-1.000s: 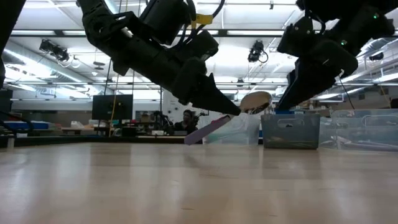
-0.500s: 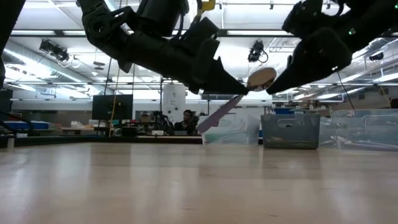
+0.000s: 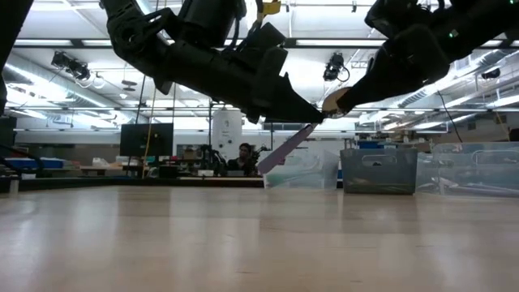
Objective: Sort silverware by color (type)
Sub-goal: Put the purple spoon into the right transparent bin
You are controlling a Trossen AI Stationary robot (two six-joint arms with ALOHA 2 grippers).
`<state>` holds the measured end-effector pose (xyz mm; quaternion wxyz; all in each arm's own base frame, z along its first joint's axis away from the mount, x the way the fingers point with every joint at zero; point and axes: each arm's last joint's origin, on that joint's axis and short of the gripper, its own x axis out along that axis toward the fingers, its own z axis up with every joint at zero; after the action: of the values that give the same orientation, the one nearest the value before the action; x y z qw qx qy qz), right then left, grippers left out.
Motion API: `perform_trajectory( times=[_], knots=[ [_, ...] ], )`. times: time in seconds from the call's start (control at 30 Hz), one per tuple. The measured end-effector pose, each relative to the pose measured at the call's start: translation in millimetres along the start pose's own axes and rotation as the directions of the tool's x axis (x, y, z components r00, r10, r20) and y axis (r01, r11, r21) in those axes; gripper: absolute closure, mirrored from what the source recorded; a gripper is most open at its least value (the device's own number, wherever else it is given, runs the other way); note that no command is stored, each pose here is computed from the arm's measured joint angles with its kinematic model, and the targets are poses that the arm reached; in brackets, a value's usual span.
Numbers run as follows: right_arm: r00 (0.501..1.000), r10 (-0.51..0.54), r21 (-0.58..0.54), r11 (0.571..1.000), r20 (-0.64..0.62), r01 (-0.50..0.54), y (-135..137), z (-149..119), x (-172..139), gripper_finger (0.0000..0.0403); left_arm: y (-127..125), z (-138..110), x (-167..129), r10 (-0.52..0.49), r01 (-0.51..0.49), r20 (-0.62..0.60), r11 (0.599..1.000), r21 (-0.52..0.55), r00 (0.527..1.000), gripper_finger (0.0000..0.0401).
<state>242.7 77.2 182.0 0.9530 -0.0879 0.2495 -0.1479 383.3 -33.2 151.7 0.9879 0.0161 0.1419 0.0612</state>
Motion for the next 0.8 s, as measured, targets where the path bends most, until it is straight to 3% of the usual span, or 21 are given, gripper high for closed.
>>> perform_trajectory(
  times=[0.27, 0.57, 0.8],
  knots=[
    [1.000, -0.022, -0.017, 1.000, -0.001, 0.022, -1.1, -0.2, 0.3, 0.0389, -0.2, 0.0, -0.1, 0.009, -0.009, 0.000, 0.999, -0.041, 1.000, 0.0387],
    [1.000, 0.006, -0.054, 0.998, -0.023, -0.007, -0.3, -2.5, -0.1, 0.0381, -1.9, 0.9, -0.5, 0.014, -0.014, 0.010, 0.998, -0.060, 1.000, 0.0236],
    [0.986, -0.004, -0.033, 0.999, -0.166, -0.002, -18.8, 2.0, -15.2, 0.0387, -1.8, -2.5, -0.6, 0.014, -0.018, -0.025, 0.989, -0.145, 1.000, 0.0210]
  ],
)
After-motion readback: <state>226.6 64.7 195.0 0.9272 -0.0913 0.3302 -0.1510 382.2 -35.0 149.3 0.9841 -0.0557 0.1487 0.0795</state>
